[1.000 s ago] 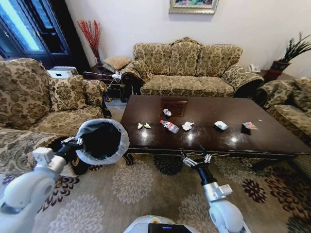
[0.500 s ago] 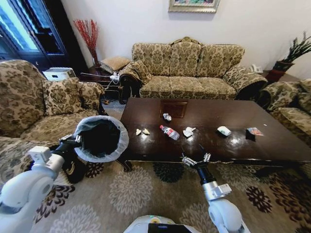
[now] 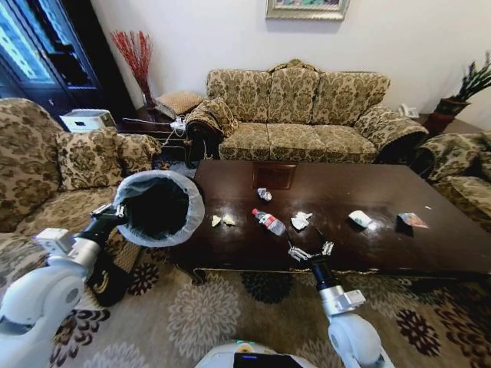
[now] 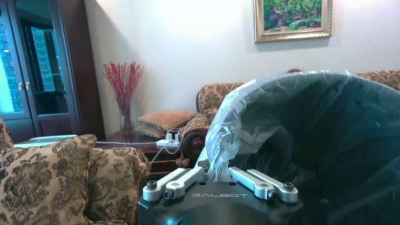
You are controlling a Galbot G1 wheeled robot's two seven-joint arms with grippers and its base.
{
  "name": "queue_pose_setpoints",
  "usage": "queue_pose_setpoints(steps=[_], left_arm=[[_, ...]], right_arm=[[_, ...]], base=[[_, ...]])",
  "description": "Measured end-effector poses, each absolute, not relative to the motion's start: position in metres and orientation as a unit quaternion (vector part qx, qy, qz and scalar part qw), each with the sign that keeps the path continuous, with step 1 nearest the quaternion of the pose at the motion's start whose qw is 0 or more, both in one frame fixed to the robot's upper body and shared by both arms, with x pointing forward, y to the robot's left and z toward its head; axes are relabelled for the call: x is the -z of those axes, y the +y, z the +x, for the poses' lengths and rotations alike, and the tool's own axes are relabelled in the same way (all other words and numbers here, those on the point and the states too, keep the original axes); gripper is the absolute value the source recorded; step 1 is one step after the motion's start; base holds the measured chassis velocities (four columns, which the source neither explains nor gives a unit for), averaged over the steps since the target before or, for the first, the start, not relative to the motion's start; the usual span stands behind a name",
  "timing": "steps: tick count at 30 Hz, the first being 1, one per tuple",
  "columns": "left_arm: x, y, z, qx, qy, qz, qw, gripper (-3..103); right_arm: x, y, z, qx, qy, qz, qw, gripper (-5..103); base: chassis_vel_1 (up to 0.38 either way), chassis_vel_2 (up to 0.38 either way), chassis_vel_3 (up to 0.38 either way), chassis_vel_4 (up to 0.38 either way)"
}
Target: Move to the front of the table and place the trash on the table into the trash bin.
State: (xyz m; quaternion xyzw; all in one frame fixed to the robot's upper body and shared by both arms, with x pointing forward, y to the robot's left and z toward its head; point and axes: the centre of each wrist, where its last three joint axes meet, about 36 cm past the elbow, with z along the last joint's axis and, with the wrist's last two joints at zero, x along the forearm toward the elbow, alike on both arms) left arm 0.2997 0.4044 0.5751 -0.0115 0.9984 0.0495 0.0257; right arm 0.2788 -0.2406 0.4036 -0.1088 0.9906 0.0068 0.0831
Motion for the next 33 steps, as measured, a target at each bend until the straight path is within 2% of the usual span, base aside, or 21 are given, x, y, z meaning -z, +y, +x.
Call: queue_pose_setpoints(steps=[7,18,33], left_arm=[[-0.577,0.404,0.299,-0.057,0.998,-0.017,0.017,1],[-0.583,0.407,0.302,-0.074,0.994,0.004,-0.084,1],[-0.595,0.434,0.321,-0.079,0.987,0.008,-0.137,1]], right_arm=[[-0.403,-0.241,0.277,-0.007,0.991,-0.108,0.084,100],[-0.402,-0.242,0.272,-0.008,0.990,-0.110,0.085,100],[-0.400,-0.245,0.274,-0.008,0.990,-0.108,0.087,100]], base=[[-0.007,0.010,0.005,-0.006],[0.000,0.000,0.000,0.000],[0.000,0.000,0.000,0.000]])
